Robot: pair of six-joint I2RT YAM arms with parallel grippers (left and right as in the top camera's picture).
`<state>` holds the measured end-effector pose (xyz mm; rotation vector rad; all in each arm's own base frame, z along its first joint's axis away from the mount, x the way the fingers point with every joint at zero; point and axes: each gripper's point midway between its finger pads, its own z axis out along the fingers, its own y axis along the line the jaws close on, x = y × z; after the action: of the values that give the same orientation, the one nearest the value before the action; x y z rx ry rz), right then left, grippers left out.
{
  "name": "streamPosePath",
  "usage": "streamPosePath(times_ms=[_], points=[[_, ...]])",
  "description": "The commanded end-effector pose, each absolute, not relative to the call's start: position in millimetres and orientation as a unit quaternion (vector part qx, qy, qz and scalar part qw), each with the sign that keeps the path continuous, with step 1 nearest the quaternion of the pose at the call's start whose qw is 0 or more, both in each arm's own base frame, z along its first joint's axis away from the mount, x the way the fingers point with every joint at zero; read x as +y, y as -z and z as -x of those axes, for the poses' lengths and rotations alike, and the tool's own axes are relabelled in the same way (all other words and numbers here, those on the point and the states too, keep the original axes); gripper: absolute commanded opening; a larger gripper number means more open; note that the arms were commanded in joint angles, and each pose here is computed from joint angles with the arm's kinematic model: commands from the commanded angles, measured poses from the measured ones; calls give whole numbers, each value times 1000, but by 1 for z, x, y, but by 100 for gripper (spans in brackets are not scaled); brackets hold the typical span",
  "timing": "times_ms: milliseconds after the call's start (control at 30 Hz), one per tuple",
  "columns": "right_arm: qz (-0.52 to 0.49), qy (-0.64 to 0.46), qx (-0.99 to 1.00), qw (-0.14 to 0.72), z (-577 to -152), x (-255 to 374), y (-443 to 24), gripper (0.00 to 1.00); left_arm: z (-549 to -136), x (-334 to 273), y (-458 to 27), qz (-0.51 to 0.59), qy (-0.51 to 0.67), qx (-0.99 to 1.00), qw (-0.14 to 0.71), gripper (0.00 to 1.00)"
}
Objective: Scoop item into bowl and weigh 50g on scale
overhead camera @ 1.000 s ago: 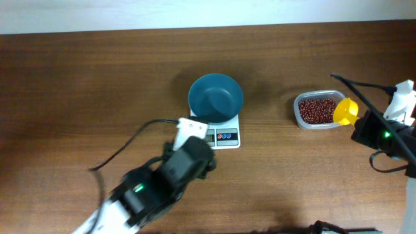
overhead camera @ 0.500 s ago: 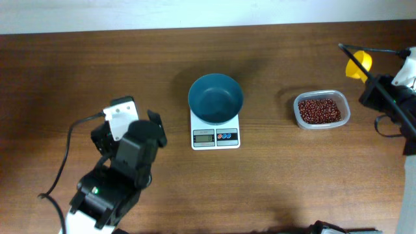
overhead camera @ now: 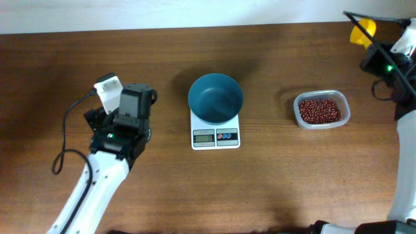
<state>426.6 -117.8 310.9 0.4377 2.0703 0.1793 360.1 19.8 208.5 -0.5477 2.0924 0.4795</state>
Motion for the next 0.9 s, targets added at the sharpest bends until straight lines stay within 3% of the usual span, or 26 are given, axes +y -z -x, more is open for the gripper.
streamPosePath(times_ms=[0,267,367,433,567,767,800,867], points=[[-195,-107,847,483,-427,-111,-312,4,-379,19,-204,235,-196,833,461,99],[-141,-124,909,371,-388,-83,-266,4,-424,9,-220,274,-154,779,543,99],[-94,-120,932,329,-356,-69,-262,4,-424,-26,-219,195,-79,825,525,99],[-65,-110,939,321,-335,-62,-272,4,-407,-60,-213,115,1,869,481,99],[-34,-91,932,348,-313,-55,-295,4,-357,-85,-213,62,84,905,412,99],[-27,-83,922,377,-296,-48,-316,4,-290,-95,-242,26,156,908,389,99],[-28,-84,924,373,-294,-47,-314,4,-281,-104,-250,-10,177,902,394,99],[-31,-89,929,359,-288,-45,-310,4,-249,-139,-267,-187,233,865,403,99]])
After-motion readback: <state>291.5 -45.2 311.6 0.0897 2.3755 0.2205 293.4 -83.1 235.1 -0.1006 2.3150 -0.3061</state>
